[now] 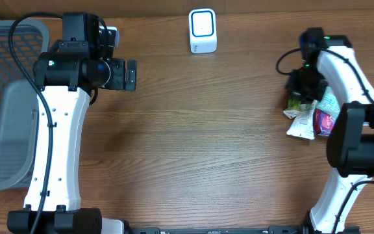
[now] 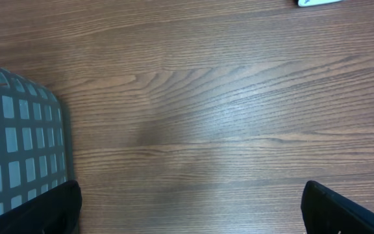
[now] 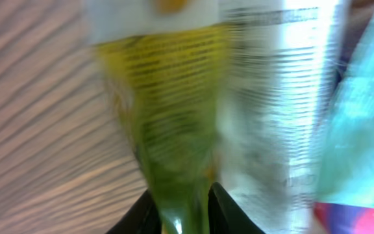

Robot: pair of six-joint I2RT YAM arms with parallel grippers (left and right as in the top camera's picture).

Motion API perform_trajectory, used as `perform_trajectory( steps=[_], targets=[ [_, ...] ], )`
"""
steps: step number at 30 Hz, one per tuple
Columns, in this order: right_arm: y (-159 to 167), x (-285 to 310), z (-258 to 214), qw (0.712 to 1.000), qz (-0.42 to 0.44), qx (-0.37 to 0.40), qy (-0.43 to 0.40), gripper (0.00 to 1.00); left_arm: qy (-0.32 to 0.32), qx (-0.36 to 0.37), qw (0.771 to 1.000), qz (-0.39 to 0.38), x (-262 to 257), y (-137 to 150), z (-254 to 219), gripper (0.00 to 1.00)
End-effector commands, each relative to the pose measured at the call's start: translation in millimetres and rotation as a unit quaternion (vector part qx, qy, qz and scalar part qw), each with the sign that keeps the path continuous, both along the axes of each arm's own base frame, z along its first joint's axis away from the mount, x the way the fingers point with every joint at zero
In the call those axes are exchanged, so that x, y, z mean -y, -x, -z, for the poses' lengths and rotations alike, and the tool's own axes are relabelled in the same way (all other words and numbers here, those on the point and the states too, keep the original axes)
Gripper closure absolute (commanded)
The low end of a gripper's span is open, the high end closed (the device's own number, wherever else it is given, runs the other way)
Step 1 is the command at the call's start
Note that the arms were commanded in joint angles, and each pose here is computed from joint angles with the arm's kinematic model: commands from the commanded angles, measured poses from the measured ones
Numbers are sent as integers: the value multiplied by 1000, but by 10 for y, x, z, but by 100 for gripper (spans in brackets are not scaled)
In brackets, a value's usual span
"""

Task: Scan the item barcode
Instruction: 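Carry the POKKA carton right and set it by the other items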

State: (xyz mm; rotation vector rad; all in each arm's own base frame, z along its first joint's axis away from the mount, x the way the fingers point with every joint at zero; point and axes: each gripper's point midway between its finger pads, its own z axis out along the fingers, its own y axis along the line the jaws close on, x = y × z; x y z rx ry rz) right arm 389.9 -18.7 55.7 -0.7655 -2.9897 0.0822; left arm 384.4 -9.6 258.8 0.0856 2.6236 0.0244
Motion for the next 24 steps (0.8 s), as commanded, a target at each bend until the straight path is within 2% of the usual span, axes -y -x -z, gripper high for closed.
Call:
perform_trajectory(
  steps=[1,7,9,12,13,15,17,18,21,24],
  targets=[
    [51,232,-121,999,30,5,19,73,-1,11,1000,16,45,-16,-76,0],
    [147,343,-287,999,40,4,19,49,-1,11,1000,16,45,-16,-76,0],
    [124,330,-491,999,26,30,20,38,-1,11,1000,16,45,-16,-76,0],
    [113,260,-946,996,-4,90,16,9,-1,11,1000,16,45,-16,-76,0],
    [127,230,-1104,994,-12,110,14,4,-1,11,1000,16,45,-16,-76,0],
    [201,121,-1510,986,-35,164,1,0,-1,11,1000,16,45,-16,-76,0],
    [359,20,-1891,976,-45,213,-13,0,-1,11,1000,16,45,-16,-76,0],
    [581,-56,-2189,968,-48,247,-25,0,-1,11,1000,16,45,-16,-76,0],
    [1042,-122,-2601,954,-52,295,-29,0,-1,11,1000,16,45,-16,-76,0],
    [1337,-140,-2910,935,-55,351,-22,0,-1,11,1000,16,45,-16,-76,0]
  ],
)
